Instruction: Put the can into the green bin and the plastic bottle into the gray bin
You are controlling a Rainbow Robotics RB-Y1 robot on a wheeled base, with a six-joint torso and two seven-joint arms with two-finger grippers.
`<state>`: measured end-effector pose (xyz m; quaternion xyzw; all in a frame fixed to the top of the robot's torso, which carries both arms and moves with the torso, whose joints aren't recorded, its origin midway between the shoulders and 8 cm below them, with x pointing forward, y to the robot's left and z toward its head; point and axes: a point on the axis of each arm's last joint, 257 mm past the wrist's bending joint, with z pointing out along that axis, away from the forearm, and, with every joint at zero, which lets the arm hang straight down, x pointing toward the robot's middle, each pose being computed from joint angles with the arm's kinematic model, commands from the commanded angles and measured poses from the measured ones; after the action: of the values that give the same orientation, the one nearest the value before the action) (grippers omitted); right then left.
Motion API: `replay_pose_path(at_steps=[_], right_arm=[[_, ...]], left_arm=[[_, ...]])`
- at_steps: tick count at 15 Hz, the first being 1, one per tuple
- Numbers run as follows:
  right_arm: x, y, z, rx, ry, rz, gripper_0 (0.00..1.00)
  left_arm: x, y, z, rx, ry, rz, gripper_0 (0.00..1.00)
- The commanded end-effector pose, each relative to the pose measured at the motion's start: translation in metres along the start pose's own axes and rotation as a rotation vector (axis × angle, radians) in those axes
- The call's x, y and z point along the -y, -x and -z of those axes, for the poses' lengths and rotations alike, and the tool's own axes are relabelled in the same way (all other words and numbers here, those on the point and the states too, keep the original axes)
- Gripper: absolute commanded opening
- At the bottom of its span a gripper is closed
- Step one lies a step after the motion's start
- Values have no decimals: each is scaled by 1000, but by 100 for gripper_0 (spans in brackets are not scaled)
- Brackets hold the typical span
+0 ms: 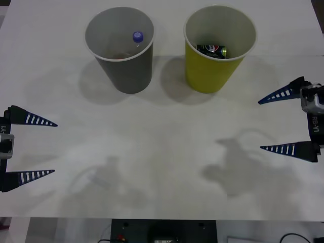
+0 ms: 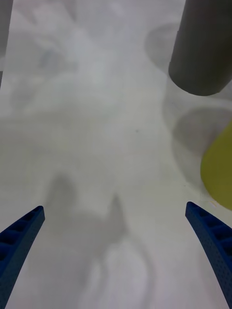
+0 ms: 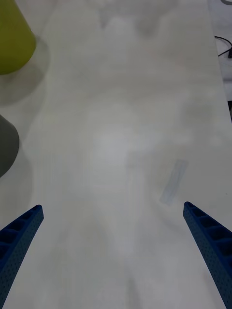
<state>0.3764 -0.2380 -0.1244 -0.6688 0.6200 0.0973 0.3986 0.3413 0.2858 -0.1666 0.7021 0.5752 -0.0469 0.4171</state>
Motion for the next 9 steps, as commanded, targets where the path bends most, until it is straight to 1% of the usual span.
replay_pose_path(at_steps=[1,3,5,7,9], right_arm=[[-15,-9,-3,-27,3,-2,100],[-27,-18,-4,-55,12,0,100],[-36,-24,-2,-93,9,14,100],[-44,-29,-1,-103,7,5,100],[-43,-31,0,-102,-6,-5,100]], left_arm=[[0,0,0,0,0,0,100],[0,0,0,0,0,0,100],[0,0,0,0,0,0,100],[0,0,0,0,0,0,100],[0,0,0,0,0,0,100]])
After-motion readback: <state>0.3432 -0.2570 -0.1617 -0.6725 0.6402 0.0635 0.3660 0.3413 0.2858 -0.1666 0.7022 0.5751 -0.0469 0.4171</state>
